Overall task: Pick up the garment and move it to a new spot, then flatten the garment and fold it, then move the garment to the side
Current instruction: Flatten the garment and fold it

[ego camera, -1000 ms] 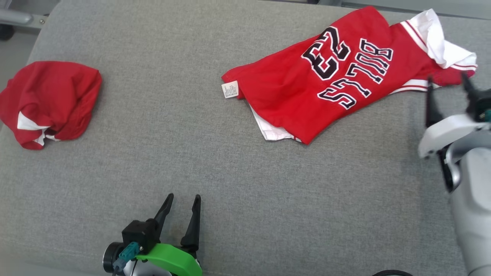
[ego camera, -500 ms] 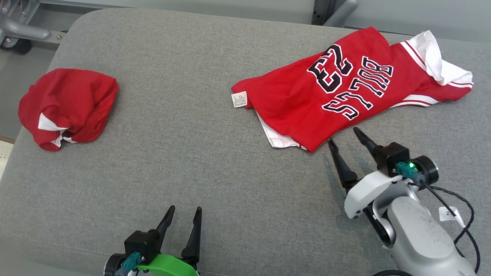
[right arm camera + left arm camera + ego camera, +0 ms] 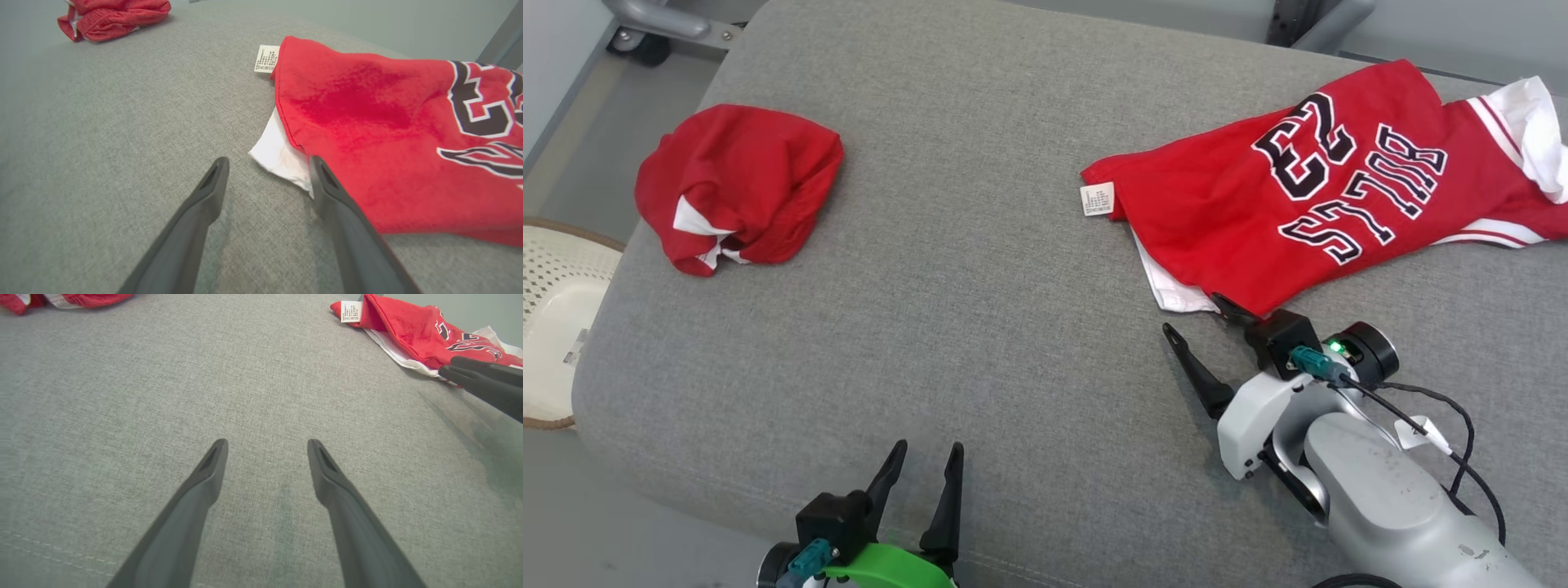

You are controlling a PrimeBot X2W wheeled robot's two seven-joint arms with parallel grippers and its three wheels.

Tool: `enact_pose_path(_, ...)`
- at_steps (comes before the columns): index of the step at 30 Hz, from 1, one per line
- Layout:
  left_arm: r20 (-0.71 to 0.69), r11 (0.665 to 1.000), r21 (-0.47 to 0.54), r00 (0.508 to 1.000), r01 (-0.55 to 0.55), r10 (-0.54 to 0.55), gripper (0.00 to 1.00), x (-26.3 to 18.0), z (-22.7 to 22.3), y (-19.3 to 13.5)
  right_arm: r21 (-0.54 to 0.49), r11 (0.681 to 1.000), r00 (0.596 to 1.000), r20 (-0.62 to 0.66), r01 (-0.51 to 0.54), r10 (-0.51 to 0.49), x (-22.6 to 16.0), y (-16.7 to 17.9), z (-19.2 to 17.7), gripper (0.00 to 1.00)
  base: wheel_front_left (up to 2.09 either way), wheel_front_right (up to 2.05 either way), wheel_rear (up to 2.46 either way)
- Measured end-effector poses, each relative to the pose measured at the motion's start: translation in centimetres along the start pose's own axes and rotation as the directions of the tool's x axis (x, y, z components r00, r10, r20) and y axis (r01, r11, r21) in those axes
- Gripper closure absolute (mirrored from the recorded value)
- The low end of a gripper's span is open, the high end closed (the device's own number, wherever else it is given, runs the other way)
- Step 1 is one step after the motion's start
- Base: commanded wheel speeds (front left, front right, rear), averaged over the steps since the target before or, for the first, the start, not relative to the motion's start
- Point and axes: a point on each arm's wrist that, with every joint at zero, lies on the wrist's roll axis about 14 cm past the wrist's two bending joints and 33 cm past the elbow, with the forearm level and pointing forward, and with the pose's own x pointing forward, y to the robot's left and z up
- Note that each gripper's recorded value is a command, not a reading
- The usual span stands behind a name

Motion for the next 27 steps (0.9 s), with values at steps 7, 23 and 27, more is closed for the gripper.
enact_pose_path(7, -0.002, 0.999, -0.016, 0.999, -0.049, 0.049, 0.00, -0.6, -0.1, 1.1, -0.032, 0.999, 0.997, -0.061, -0.040, 0.038, 1.7, 0.3, -1.5, 0.18, 0.00, 0.00, 0.00)
enact_pose_path(23, -0.011, 0.998, -0.019, 0.998, -0.067, 0.067, 0.00, -0.3, -0.3, 1.4, -0.080, 0.996, 0.999, -0.041, -0.033, 0.030, 2.2, -0.4, -0.6, 1.00, 0.00, 0.00, 0.00)
enact_pose_path(27, -0.016, 0.999, 0.001, 0.999, -0.041, 0.041, 0.00, 0.0, -0.5, 1.0, -0.076, 0.997, 1.000, 0.028, -0.005, 0.007, 0.4, -0.9, 1.2, 1.00, 0.00, 0.00, 0.00)
